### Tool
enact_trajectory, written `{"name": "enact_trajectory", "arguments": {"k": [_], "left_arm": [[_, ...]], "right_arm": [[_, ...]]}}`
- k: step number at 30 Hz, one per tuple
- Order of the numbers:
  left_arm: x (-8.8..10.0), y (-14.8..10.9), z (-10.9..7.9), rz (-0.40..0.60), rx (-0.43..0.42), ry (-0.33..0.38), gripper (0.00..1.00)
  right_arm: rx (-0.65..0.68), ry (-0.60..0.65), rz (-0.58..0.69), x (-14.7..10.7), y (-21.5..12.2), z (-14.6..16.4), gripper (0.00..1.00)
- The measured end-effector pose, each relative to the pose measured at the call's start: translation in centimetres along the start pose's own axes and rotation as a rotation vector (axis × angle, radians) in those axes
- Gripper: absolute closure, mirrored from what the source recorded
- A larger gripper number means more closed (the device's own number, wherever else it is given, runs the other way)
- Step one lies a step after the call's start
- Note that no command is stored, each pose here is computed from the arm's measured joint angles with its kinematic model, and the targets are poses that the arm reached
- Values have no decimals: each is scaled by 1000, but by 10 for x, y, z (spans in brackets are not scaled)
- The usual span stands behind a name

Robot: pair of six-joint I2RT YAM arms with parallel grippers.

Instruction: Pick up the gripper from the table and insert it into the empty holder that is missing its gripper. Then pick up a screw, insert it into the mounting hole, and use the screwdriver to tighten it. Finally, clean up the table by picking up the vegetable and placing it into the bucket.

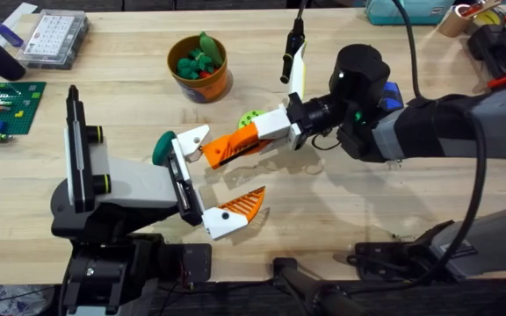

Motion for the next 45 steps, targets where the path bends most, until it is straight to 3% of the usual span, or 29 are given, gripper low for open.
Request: {"name": "enact_trajectory", "arguments": {"k": [26,45], "left_arm": [[0,0,1,10,21,-11,11],[-2,0,1,16,22,-25,11]], "right_arm": [[20,-7,-23,2,0,7,987],[12,85,-86,5,1,1,987]]}}
Point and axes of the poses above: each hand's point on the last joint's axis, 136 mm out from that joint toward the fingers, its own y axis out along the fingers, its own z axis along the line the jaws close on, x = y × z, the point moved 10 cm from there along -y, back along the fingers, and after that the axes turned 9 degrees about y, right-handed, at the moved point
